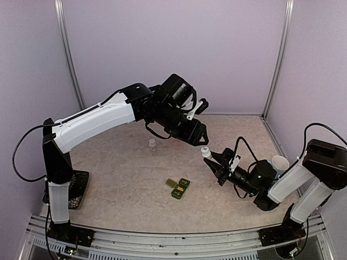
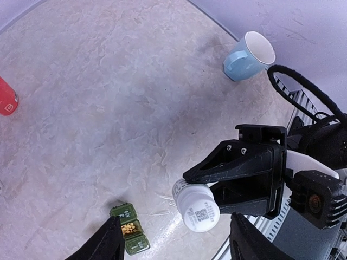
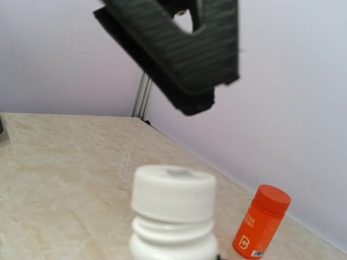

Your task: Sort the pills into containers

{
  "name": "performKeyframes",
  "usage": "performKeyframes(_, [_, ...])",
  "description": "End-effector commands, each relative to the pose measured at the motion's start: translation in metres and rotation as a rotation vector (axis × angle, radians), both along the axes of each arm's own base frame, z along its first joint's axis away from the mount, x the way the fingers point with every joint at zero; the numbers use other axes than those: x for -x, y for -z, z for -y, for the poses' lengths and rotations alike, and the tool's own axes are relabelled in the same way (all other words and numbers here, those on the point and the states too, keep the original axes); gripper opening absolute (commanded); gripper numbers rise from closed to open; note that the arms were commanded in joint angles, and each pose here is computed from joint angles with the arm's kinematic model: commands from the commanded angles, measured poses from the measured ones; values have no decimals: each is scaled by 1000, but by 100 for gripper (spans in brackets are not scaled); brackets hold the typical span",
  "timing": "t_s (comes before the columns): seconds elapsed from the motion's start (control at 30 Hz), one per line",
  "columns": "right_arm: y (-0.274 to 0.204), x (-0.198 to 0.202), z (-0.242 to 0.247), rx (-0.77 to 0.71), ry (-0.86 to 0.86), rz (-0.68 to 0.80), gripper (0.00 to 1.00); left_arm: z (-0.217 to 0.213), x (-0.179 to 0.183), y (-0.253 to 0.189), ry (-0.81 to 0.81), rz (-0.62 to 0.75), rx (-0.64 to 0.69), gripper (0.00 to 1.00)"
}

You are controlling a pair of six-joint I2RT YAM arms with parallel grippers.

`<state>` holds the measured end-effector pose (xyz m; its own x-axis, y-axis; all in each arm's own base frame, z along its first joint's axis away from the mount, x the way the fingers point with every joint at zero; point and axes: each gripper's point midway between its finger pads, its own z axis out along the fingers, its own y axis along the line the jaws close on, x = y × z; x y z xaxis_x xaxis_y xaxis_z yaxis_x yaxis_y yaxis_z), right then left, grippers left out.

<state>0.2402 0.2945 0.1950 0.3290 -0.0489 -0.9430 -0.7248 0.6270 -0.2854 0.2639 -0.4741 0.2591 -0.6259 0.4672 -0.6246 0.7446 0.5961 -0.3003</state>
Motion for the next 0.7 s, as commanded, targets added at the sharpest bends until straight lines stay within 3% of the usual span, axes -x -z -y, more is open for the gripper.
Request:
performKeyframes(0.0, [-5, 1, 0, -11, 1, 3, 19, 2, 10, 14, 33, -61, -16, 65])
performKeyframes(0.17, [-4, 1, 0, -7, 2, 1, 19, 5, 12, 21, 45, -76, -26, 64])
performKeyframes(0.43, [-3, 1, -2, -3, -6, -5, 18, 12, 16, 35, 63, -91, -45, 50])
performKeyframes(0.67, [-3, 1, -3, 0, -10, -8, 18, 14, 15, 35, 63, -89, -38, 45])
